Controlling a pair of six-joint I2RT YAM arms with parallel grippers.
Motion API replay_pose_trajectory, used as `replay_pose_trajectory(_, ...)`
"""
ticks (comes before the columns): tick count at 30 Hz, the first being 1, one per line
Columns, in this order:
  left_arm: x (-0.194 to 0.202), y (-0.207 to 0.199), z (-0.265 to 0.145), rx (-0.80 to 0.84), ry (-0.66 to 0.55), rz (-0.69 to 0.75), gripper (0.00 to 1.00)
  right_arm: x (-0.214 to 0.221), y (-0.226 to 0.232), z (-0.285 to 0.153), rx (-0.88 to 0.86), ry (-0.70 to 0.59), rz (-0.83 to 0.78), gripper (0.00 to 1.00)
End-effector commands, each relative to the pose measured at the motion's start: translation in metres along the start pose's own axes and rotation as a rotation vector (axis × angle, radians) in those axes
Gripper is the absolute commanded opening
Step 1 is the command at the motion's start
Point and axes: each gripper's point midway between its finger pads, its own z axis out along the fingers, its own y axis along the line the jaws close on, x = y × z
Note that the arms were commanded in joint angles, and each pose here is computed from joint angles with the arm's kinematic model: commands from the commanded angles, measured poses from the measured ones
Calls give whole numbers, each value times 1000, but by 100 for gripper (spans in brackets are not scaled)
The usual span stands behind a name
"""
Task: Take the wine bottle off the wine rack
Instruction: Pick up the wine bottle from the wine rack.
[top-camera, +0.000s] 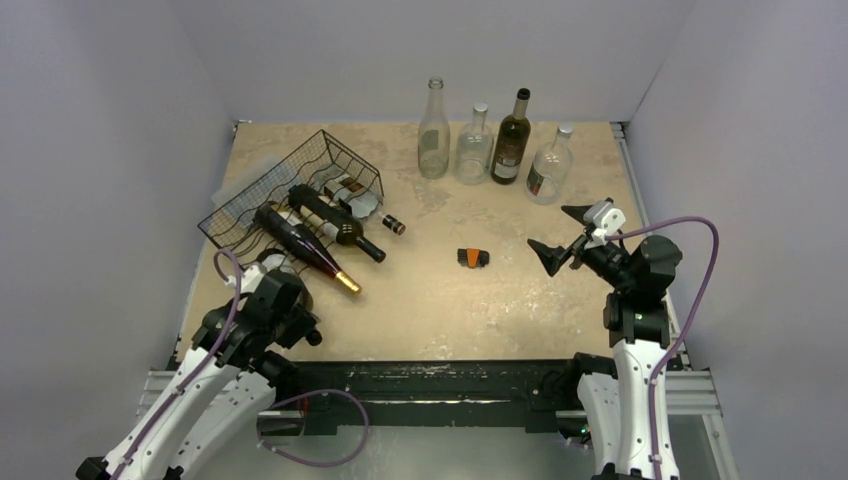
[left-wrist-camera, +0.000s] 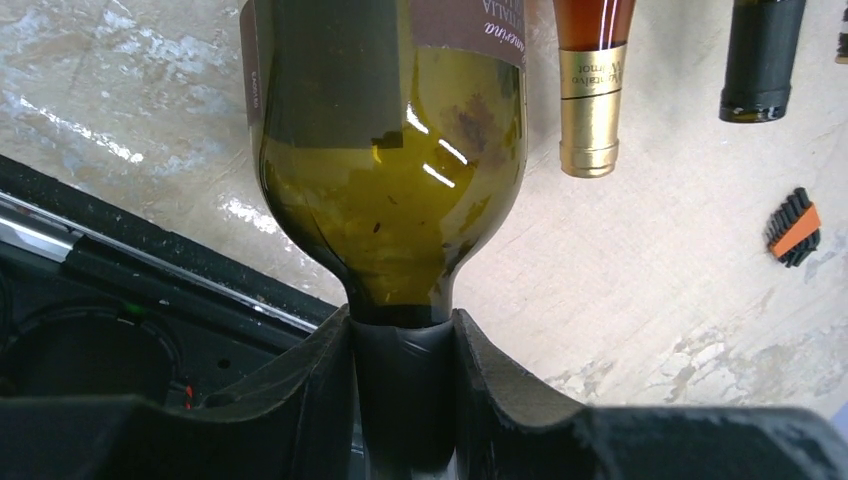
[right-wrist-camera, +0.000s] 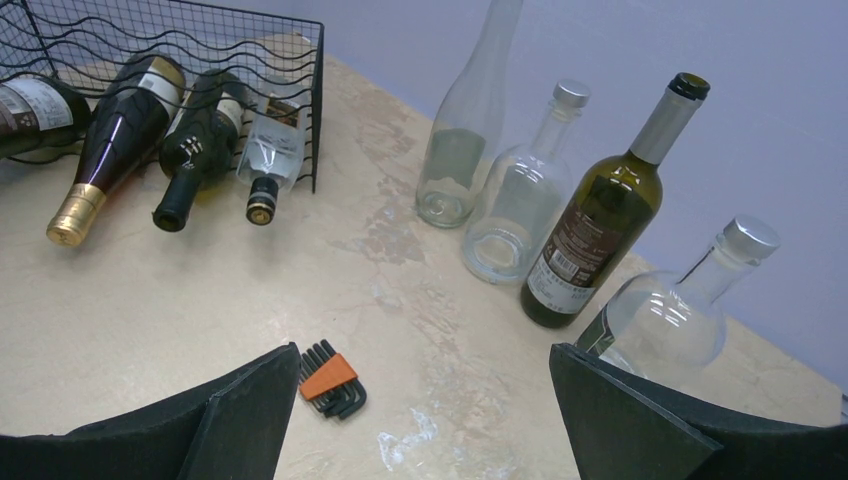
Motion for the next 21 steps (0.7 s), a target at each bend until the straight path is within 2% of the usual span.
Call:
replay_pose_trajectory(1, -5, -36, -32, 176, 26, -27, 0, -13, 2, -1, -9, -36, -30, 99)
replay_pose_trajectory(11, -4, -47, -66, 258, 73, -81, 0, -14, 3, -1, -15, -40, -29, 99)
replay_pose_trajectory(21, 1, -59, -72, 284, 123, -116, 0, -16, 4, -2, -17, -44, -30, 99)
